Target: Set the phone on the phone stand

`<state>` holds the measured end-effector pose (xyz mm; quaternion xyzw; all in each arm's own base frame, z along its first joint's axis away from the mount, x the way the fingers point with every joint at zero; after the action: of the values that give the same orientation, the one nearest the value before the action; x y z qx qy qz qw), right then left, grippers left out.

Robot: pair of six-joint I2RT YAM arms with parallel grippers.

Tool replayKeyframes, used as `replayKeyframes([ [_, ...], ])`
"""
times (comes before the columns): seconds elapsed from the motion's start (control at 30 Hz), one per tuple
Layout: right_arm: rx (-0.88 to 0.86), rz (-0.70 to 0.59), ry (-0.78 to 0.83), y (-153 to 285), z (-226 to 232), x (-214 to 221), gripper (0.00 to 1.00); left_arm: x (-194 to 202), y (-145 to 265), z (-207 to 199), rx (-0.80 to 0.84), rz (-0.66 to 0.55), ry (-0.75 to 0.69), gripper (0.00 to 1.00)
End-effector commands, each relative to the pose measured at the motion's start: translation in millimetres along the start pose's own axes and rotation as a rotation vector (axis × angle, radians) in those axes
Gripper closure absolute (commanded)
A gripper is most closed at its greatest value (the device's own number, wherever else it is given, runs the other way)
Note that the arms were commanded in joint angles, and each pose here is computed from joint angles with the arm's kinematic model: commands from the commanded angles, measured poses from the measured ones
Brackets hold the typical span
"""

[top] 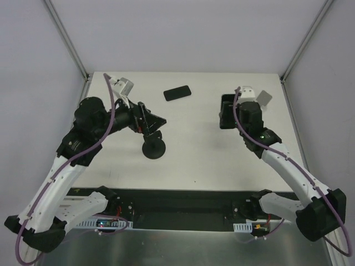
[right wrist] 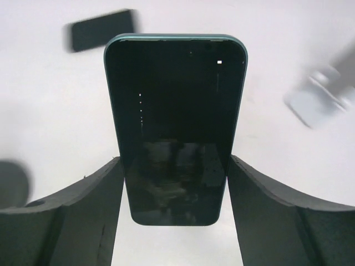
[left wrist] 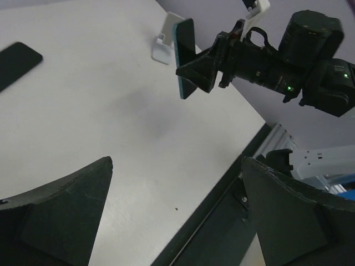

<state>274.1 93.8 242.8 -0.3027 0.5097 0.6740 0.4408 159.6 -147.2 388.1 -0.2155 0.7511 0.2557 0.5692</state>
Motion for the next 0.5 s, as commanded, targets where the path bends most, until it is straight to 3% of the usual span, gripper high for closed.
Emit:
replayKeyframes([
  [0.0, -0.255, -0.149, 0.094, 46, 72, -33, 0.99, -14, -18, -16, 0.225, 0.085, 0.140, 0.01],
  [0.13, -0.443, -0.129, 0.123, 81, 125, -19, 0.99, -19, -37, -10, 0.234, 0.101, 0.155, 0.03],
  [0.3, -0.546, -0.135, 0.153, 105, 155, -6, 0.99, -11, -54, -5, 0.253, 0.134, 0.201, 0.06],
  [0.43, -0.618, -0.157, 0.140, 121, 169, -3, 0.99, 1, -66, 0, 0.251, 0.144, 0.249, 0.18],
  [0.47, -0.613, -0.168, 0.133, 122, 170, -2, 0.99, 3, -69, 2, 0.249, 0.139, 0.255, 0.27],
])
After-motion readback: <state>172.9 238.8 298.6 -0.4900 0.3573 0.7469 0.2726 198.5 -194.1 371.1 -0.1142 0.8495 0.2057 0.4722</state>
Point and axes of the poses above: each gripper's point midway between its finger pads, its own y axis back along the fingers, its own z axis along the line the jaws close on, x = y × z, the point moved 8 cm from there along y, back along the fingers, and after that the axes turned 14 degrees about -y, right-handed, at the moved point
